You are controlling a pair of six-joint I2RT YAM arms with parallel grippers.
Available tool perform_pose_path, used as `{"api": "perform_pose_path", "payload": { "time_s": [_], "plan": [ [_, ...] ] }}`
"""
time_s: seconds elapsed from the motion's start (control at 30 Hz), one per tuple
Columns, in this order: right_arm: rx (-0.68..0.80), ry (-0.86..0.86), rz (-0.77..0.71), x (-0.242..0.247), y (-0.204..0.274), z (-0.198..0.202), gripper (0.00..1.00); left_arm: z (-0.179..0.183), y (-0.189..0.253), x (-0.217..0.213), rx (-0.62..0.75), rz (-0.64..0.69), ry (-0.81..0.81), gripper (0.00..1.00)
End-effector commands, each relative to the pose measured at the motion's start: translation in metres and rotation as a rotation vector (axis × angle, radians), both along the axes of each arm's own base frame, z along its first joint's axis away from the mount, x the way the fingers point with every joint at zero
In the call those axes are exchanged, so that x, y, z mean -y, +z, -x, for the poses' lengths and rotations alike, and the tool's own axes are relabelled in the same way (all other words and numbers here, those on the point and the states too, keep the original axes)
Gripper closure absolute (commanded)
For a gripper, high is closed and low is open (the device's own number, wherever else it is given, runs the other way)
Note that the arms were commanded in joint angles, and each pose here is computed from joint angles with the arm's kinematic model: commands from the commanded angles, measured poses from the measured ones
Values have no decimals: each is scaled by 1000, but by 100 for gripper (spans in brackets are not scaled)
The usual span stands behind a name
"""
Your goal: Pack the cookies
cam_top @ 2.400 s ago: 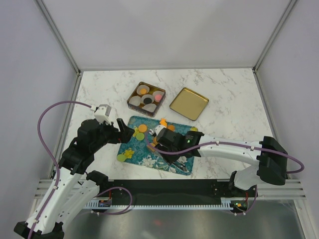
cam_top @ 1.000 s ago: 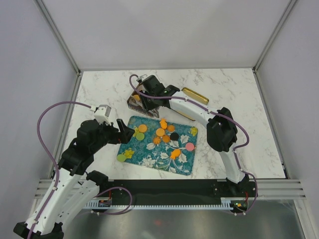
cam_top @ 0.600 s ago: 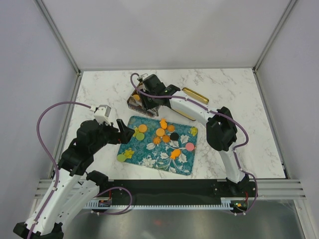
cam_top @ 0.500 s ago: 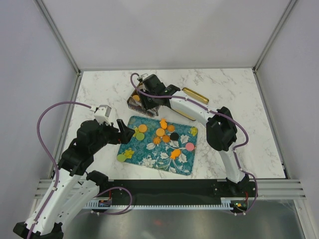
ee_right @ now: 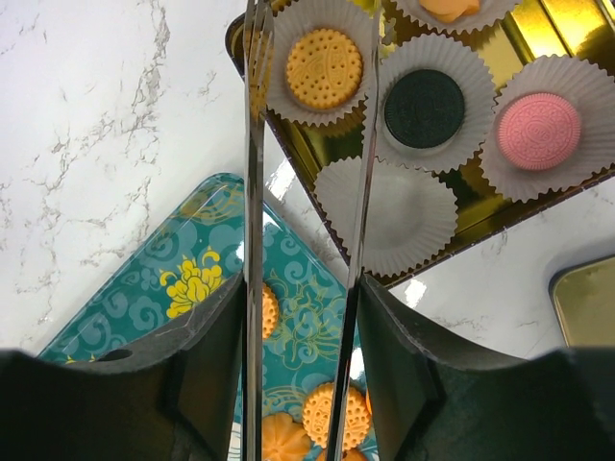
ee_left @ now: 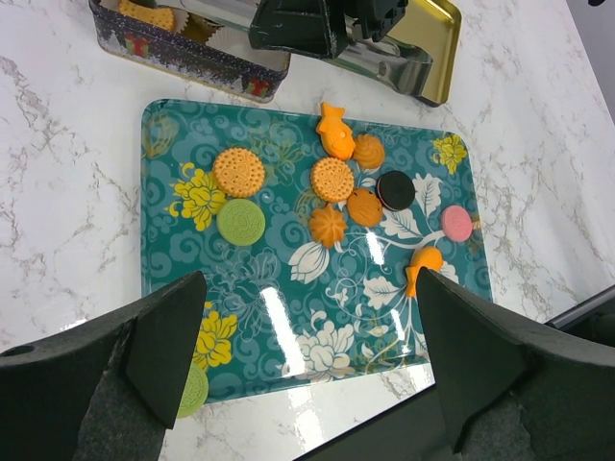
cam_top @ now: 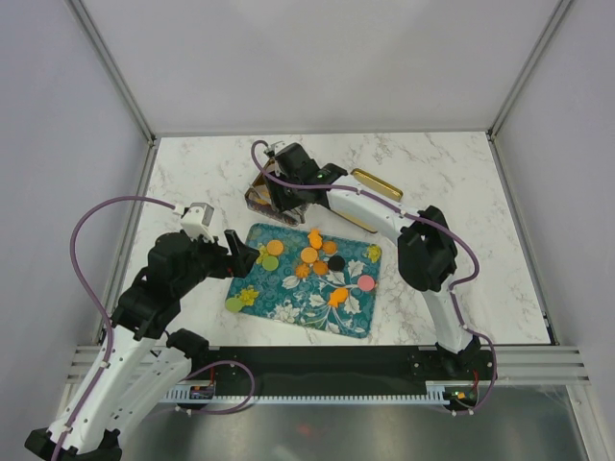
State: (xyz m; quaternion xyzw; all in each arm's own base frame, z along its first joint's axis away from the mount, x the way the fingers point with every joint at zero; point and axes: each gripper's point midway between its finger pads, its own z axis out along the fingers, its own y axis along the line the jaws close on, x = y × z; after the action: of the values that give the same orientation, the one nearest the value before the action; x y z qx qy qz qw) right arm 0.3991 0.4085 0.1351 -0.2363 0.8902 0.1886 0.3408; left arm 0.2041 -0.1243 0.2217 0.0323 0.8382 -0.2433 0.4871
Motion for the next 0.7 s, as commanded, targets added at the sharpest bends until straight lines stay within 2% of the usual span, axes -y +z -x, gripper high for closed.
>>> {"api": "perform_pose_path", "payload": {
  "time_s": [0.0, 0.17, 0.3, 0.67],
  "plan": [
    [83, -2, -93, -3, 54, -3, 45, -3, 5, -1, 38, -17, -6, 2],
    [97, -5, -126, 12, 87, 16, 46, -2, 6, -2, 43, -16, 0, 2],
    [99, -5, -104, 40, 94, 53, 46, -2, 6, -3, 45, -16, 2, 2],
    [6, 72, 17, 75, 33, 165, 46, -2, 6, -1, 42, -15, -6, 2]
  ]
}}
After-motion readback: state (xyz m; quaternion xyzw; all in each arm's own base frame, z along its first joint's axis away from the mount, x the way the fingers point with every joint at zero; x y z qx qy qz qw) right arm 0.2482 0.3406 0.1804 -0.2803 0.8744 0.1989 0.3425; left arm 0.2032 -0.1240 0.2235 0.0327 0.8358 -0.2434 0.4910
